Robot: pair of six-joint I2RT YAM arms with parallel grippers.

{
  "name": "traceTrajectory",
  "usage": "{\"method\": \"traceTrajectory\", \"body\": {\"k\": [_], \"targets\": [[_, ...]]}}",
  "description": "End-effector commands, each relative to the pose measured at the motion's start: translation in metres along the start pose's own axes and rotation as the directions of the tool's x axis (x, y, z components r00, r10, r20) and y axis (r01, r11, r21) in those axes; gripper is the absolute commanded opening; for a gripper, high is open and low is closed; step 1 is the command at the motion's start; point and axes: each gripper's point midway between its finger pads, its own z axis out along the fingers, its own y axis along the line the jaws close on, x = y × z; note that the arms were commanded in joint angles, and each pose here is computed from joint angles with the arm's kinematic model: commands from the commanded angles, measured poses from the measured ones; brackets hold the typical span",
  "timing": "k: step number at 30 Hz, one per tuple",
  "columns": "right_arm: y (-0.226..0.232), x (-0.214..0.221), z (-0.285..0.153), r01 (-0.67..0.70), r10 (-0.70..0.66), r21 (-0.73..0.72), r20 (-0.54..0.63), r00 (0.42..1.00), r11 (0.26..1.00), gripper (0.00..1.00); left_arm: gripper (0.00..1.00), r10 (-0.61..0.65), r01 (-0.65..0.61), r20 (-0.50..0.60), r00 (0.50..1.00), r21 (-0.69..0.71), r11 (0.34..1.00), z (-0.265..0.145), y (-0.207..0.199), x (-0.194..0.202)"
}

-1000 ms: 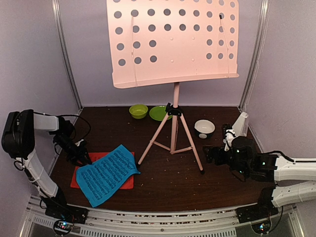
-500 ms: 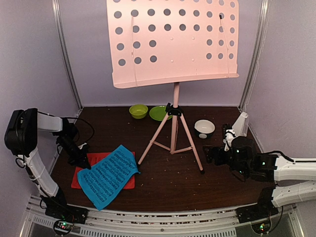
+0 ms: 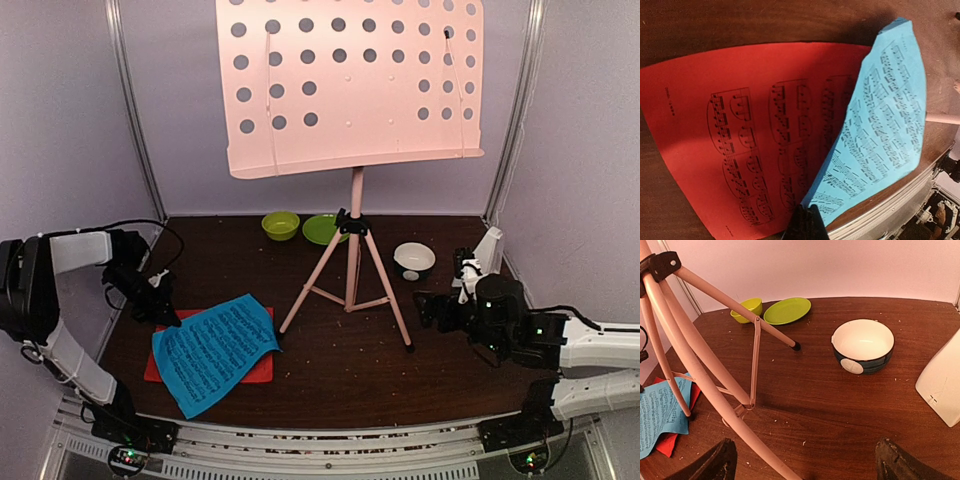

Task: Set up the instrument practice props

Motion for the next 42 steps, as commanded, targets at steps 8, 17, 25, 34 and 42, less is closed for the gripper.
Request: {"method": "traceTrajectory", "body": {"k": [8,17,25,34,42], "targets": [[0.019,-0.018,-0.007,0.017,-0.014,-0.094,0.028,0.999,0.995,0.97,0.00,0.173,-0.207,0.209,0.963,0.158,0.965,-0.060,-0.073,0.016],[0.043,-0.034,-0.015,0.058,-0.051,-0.163,0.050,0.997,0.985,0.97,0.00,0.205,-0.264,0.243,0.948,0.240,0.934,-0.063,-0.097,0.040],[0.059,-0.044,-0.023,0.080,-0.071,-0.219,0.050,0.996,0.972,0.97,0.00,0.244,-0.304,0.409,0.879,0.088,0.949,-0.100,-0.106,0.043],[0.092,-0.053,-0.030,0.095,-0.081,-0.335,0.055,0.995,0.937,0.96,0.00,0.274,-0.425,0.533,0.801,0.182,0.887,-0.141,-0.141,0.088],[0.101,-0.041,-0.029,0.084,-0.075,-0.368,0.039,0.996,0.926,0.95,0.00,0.200,-0.380,0.488,0.849,0.302,0.874,-0.121,-0.144,0.089]]}}
